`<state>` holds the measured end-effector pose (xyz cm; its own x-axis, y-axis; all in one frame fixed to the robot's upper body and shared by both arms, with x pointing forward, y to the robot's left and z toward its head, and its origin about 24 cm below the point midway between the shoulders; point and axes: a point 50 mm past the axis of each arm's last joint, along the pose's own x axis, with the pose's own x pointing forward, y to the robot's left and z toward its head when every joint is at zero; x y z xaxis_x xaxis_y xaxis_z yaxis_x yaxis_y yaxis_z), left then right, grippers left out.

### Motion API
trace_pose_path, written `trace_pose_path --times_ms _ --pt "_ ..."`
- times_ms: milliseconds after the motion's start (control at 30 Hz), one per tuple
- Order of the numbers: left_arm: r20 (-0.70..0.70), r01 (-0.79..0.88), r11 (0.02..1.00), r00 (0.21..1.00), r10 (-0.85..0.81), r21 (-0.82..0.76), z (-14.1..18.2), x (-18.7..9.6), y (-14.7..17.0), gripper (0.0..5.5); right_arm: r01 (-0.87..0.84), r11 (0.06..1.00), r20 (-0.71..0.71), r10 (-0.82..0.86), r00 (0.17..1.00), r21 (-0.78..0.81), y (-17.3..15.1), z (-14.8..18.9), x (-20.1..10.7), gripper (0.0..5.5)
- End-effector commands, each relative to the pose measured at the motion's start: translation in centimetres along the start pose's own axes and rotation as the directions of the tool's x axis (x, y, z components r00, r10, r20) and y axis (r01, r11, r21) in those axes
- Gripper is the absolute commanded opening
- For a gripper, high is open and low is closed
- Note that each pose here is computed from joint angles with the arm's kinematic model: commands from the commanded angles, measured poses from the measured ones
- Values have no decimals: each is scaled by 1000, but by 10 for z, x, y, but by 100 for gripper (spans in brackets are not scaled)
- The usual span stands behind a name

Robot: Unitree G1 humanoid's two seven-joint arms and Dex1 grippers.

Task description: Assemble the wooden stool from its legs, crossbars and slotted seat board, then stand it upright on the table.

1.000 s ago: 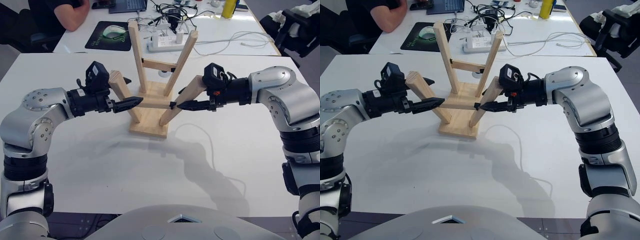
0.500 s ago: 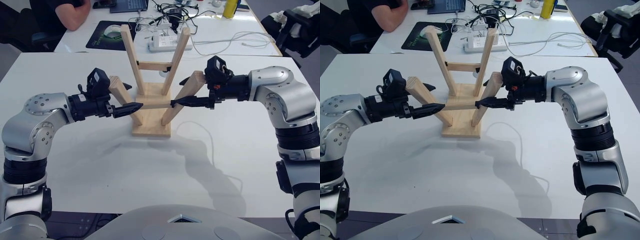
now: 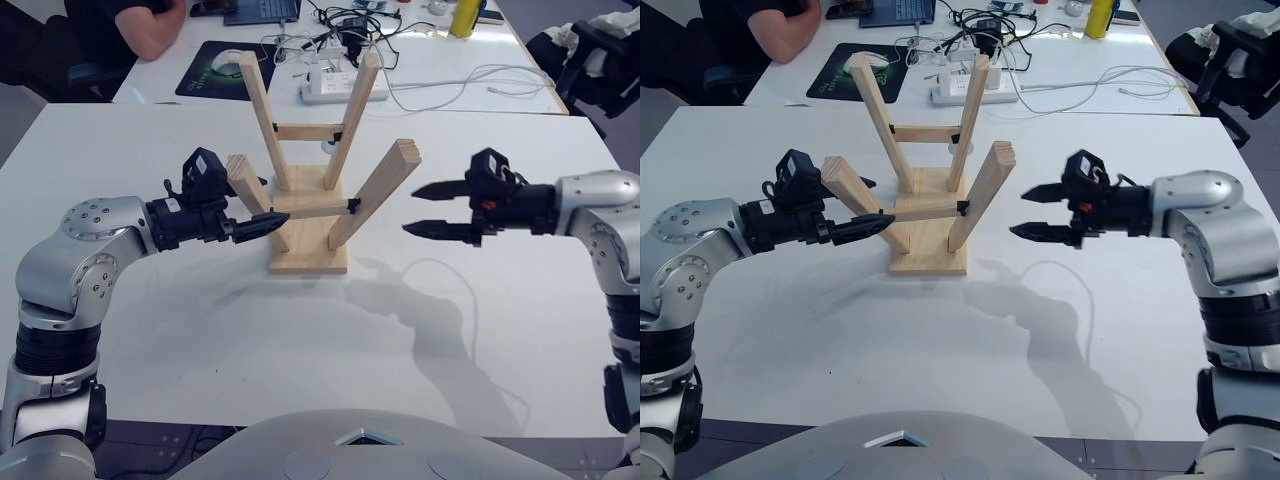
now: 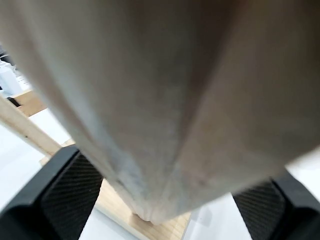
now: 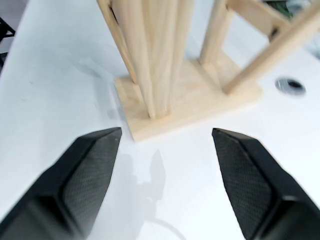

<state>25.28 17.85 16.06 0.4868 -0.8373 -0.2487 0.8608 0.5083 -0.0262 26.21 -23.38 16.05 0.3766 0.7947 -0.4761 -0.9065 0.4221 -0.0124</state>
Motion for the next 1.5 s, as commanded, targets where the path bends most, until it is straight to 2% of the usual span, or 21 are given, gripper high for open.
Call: trace_pose_path --times_ms 33,133,300,533,600,733,900,1100,1200,1300,1367,1433,1500 --pt "-7 0 1000 1000 0 -9 -2 1 -3 390 326 939 119 -337 934 108 -30 8 -25 313" --pt "-6 0 1000 1000 0 -11 -2 1 -3 390 385 882 340 -463 819 273 -38 35 -31 269" --pt "-12 -5 1000 1000 5 -10 -3 0 -2 390 293 893 550 -444 708 343 -20 69 -1 188" --pt "-10 -12 1000 1000 12 -4 -2 1 -1 390 146 919 708 -378 596 367 -1 102 10 86" --pt "-10 -10 1000 1000 10 -4 -2 2 -1 390 124 927 721 -355 595 354 0 110 9 70" --pt "-8 -16 1000 1000 16 -7 -3 2 -2 390 65 940 745 -306 593 335 1 127 8 3" --pt "-2 -13 1000 1000 13 -5 -2 4 -2 390 36 952 739 -259 622 304 9 133 25 1" --pt "0 -2 1000 1000 2 -1 0 5 -1 390 102 929 833 -365 415 356 -4 154 3 1" --pt "-1 1 1000 1000 -1 0 1 6 -1 390 113 916 841 -398 366 384 -7 153 -2 1" --pt "-2 3 1000 1000 -3 0 1 5 -1 390 94 910 818 -405 408 404 -4 143 9 1" --pt "-3 3 1000 1000 -3 0 1 5 0 390 70 907 760 -387 521 414 2 127 31 1" --pt "-3 3 1000 1000 -3 1 2 5 0 390 46 904 643 -337 688 425 17 97 62 1" --pt "-2 6 1000 1000 -6 2 3 6 0 390 4 897 594 -296 748 442 31 79 80 1"
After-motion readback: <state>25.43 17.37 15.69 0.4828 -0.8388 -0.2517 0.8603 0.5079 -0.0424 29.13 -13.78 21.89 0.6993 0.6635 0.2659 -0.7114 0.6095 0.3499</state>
